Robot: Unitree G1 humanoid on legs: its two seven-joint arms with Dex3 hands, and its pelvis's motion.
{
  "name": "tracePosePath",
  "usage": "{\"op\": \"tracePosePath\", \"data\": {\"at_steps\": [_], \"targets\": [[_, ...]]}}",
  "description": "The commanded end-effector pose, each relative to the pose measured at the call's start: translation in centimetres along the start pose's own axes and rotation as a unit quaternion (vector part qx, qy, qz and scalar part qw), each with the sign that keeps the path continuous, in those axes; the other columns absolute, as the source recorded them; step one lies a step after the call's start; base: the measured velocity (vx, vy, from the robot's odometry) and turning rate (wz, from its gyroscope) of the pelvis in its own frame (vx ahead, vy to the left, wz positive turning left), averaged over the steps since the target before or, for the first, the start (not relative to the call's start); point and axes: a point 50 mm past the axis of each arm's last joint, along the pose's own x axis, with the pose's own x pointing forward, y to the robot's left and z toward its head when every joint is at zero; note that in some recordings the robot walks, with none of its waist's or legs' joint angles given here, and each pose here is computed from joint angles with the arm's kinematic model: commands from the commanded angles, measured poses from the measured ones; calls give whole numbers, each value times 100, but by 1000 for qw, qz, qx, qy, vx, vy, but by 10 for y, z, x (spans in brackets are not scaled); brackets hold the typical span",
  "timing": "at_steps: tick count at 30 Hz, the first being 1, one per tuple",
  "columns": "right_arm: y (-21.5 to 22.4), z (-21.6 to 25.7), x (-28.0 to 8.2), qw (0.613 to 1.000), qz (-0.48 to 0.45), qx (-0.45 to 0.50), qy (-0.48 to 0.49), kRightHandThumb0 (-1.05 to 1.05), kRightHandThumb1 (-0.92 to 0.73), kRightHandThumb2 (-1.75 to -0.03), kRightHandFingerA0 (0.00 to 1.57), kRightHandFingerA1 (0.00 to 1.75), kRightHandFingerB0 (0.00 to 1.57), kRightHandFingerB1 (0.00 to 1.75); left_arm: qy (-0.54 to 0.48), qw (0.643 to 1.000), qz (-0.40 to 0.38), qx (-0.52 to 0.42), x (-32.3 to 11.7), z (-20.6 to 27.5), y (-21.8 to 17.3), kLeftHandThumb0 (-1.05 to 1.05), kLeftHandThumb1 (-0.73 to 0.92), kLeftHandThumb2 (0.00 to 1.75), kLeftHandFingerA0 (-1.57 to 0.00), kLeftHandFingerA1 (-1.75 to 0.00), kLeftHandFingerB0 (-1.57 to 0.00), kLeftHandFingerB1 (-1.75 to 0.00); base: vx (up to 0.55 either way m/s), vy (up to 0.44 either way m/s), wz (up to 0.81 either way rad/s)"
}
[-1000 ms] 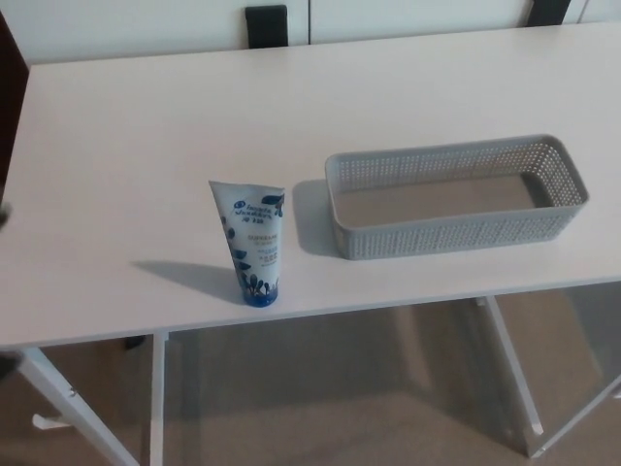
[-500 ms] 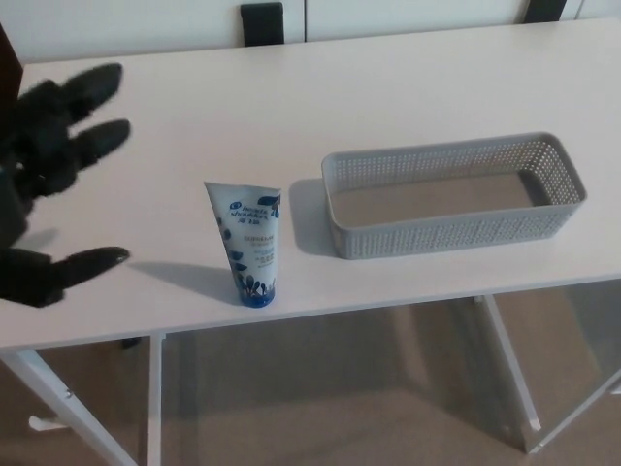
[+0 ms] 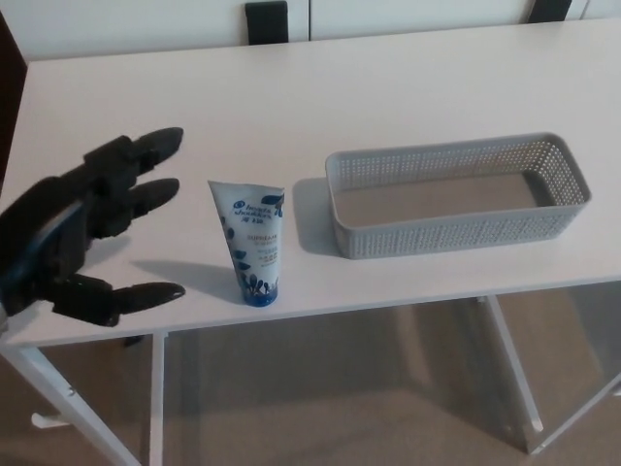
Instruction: The robot walks towards a table in front, picks a shampoo with left hand and puts it in a small grey container
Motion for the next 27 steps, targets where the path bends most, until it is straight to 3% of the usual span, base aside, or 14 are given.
{"op": "tracePosePath", "data": {"at_steps": [1, 2, 3, 12, 13, 14, 15, 16, 17, 18, 22, 24, 26, 27], "targets": [[-6, -2, 0, 1000, -12, -1, 8, -26, -63, -58, 71, 48, 54, 40, 12, 1000, -18, 15, 7, -3, -8, -48, 42, 53, -7, -28, 0, -14, 0, 0, 0], [-5, -2, 0, 1000, -12, 2, 10, -26, -63, -58, 71, 48, 54, 40, 11, 1000, -22, 7, 8, -3, -10, -48, 42, 53, -7, -28, 0, -14, 0, 0, 0], [-5, -2, 0, 1000, -12, 3, 9, -27, -63, -58, 71, 48, 54, 41, 10, 1000, -23, 4, 9, -4, -12, -49, 33, 70, -3, -31, -2, -12, 0, 0, 0], [-5, -4, -2, 1000, -10, 9, 7, -25, -63, -58, 71, 48, 54, 41, 16, 999, -31, -39, 22, -10, -28, -49, 33, 72, -1, -32, 0, -14, 0, 0, 0], [-5, -4, -2, 1000, -11, 10, 8, -24, -64, -58, 72, 48, 54, 41, 17, 999, -31, -42, 23, -11, -29, -49, 41, 53, -7, -29, 0, -14, 0, 0, 0], [-5, -5, -2, 1000, -11, 11, 9, -24, -64, -58, 72, 48, 54, 41, 17, 998, -30, -43, 24, -11, -30, -49, 41, 53, -7, -29, 0, -14, 0, 0, 0], [-5, -5, -2, 1000, -11, 9, 9, -24, -64, -59, 71, 48, 54, 41, 16, 998, -31, -48, 24, -12, -31, -49, 33, 69, -4, -35, 0, -12, 0, 0, 0], [-4, -4, -1, 1000, -10, 10, 8, -23, -64, -59, 71, 48, 54, 41, 16, 998, -30, -49, 25, -12, -31, -47, 41, 53, -8, -30, 0, -14, 0, 0, 0], [-4, -4, -1, 1000, -10, 10, 7, -23, -64, -59, 71, 48, 54, 41, 16, 998, -30, -49, 25, -12, -32, -47, 41, 53, -8, -30, 0, -14, 0, 0, 0], [-4, -4, -1, 1000, -9, 13, 6, -23, -64, -59, 70, 48, 54, 41, 18, 998, -30, -61, 25, -15, -32, -48, 33, 69, -4, -35, 0, -12, 0, 0, 0], [-5, -3, -1, 1000, -10, 10, 8, -26, -63, -59, 72, 48, 54, 40, 22, 996, -27, -82, 26, -20, -30, -48, 33, 69, -5, -36, 0, -13, 0, 0, 0], [-6, -1, 0, 1000, -10, 6, 5, -27, -63, -58, 71, 48, 54, 40, 25, 995, -23, -94, 27, -21, -28, -43, 44, 54, -6, -29, 0, -14, 0, 0, 0], [-6, 1, 0, 1000, -9, 0, 1, -27, -64, -58, 71, 48, 54, 40, 36, 994, -10, -101, 31, -26, -25, -50, 35, 68, -7, -36, 0, -13, 0, 0, 0], [-4, 0, 0, 1000, -8, 4, 0, -35, -55, -72, 69, 57, 52, 49, 60, 993, 1, -104, 39, -35, -26, -48, 35, 69, -6, -40, 0, -12, 0, 0, 0]]}}
